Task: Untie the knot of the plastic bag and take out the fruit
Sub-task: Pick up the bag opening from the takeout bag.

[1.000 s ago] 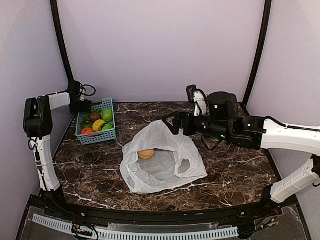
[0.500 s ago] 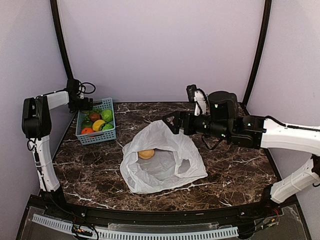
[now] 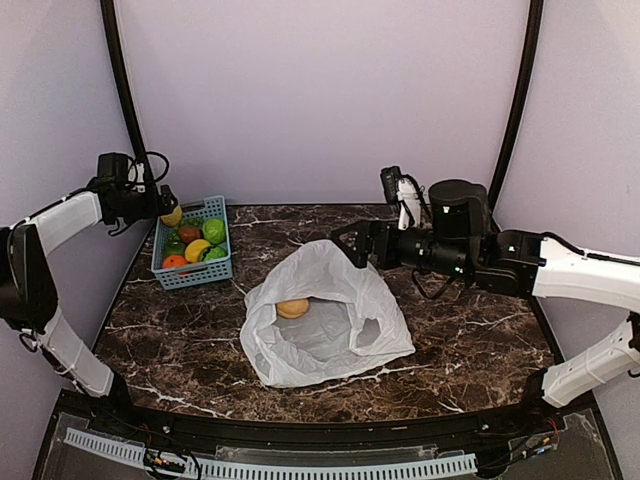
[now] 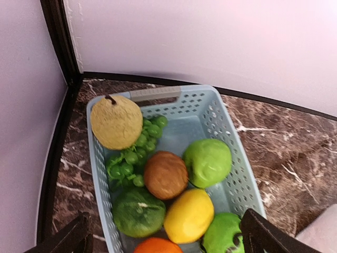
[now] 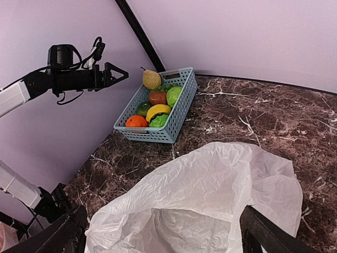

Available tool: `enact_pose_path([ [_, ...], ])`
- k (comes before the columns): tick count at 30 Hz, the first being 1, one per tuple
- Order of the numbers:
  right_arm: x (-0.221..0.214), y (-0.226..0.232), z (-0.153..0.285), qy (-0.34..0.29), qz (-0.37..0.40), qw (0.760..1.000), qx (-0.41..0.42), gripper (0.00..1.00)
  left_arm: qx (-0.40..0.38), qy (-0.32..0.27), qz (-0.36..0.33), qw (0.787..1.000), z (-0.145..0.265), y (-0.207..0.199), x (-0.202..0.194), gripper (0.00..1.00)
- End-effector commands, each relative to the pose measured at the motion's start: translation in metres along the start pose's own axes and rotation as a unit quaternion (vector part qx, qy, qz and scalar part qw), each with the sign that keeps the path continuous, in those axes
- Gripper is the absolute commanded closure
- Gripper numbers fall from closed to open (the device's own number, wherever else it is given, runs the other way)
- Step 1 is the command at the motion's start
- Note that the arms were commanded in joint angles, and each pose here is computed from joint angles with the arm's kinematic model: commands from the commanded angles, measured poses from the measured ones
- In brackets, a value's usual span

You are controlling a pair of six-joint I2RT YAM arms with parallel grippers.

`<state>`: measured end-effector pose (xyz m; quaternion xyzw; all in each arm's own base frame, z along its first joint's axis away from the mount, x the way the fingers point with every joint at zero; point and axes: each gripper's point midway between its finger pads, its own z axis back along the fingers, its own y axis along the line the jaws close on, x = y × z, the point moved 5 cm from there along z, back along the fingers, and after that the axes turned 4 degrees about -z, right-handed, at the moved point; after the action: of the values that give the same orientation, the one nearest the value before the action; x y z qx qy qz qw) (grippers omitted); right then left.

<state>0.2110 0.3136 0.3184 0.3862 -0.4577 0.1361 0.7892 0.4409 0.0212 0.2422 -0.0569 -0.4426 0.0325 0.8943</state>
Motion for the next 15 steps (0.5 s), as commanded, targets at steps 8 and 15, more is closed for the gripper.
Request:
enact_pose_path([
  [8,-0.025,-0.002,-0.004,0.067,0.019,0.997,0.028,0.05,-0.271,0.058,0.001,0.961,0.115,-0.156,-0.082,0.04],
  [15,-0.051,-0.003,-0.015,0.105,-0.009,0.993,0.044,0.10,-0.395,0.109,-0.013,0.912,0.151,-0.209,-0.119,0.03],
])
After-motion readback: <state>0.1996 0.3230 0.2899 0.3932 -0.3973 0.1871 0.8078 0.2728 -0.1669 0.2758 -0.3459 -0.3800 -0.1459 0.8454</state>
